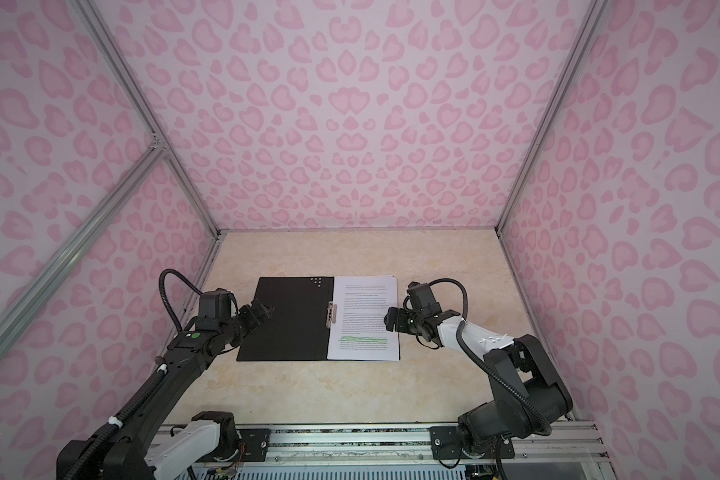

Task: Put the files into the folder
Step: 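Release the folder with the left gripper while the right gripper withdraws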

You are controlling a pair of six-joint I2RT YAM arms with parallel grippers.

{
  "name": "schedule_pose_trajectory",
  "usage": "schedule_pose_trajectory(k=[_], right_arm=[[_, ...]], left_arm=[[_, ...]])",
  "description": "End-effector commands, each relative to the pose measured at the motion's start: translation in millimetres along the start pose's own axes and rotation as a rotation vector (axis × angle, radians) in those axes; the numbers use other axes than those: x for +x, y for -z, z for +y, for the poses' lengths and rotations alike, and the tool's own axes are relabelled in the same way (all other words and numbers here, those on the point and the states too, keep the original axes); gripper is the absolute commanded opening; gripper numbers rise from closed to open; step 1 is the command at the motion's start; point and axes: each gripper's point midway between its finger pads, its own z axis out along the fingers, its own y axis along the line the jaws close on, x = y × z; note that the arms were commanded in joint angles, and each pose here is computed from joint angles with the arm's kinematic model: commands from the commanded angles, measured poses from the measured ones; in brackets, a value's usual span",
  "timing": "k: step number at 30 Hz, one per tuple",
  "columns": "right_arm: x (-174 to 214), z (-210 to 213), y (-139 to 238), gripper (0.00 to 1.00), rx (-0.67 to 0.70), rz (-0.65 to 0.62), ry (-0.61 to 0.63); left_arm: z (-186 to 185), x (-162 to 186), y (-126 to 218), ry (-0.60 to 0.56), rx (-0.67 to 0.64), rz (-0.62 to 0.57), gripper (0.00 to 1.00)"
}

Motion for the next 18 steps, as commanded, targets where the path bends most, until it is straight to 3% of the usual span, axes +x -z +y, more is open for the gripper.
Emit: schedule_pose_trajectory(k=[1, 6, 11, 15, 18], right_arm=[[8, 5, 3, 0.97, -0.046, 0.014, -0.011], [8, 8, 10, 0.98, -0.058, 0.015, -0.011], [9, -3, 17, 0.98, -0.054, 0.033, -0.026], [3, -16, 24, 0.97, -0.056, 0.019, -0.064], [-6, -33, 30, 0.95, -0.014, -0.008, -0.103]], left_arm=[[22, -29, -12, -0.017, -0.121, -0.076, 0.96], [44, -49, -48, 0.034, -0.171, -0.047, 0.96], [48, -47, -80, -0.006, -0.154, 0.054, 0.97], [31, -22, -103, 0.007, -0.015, 0.195, 0.99], [22, 4, -110, 0.006, 0.008, 0.284, 0.98]])
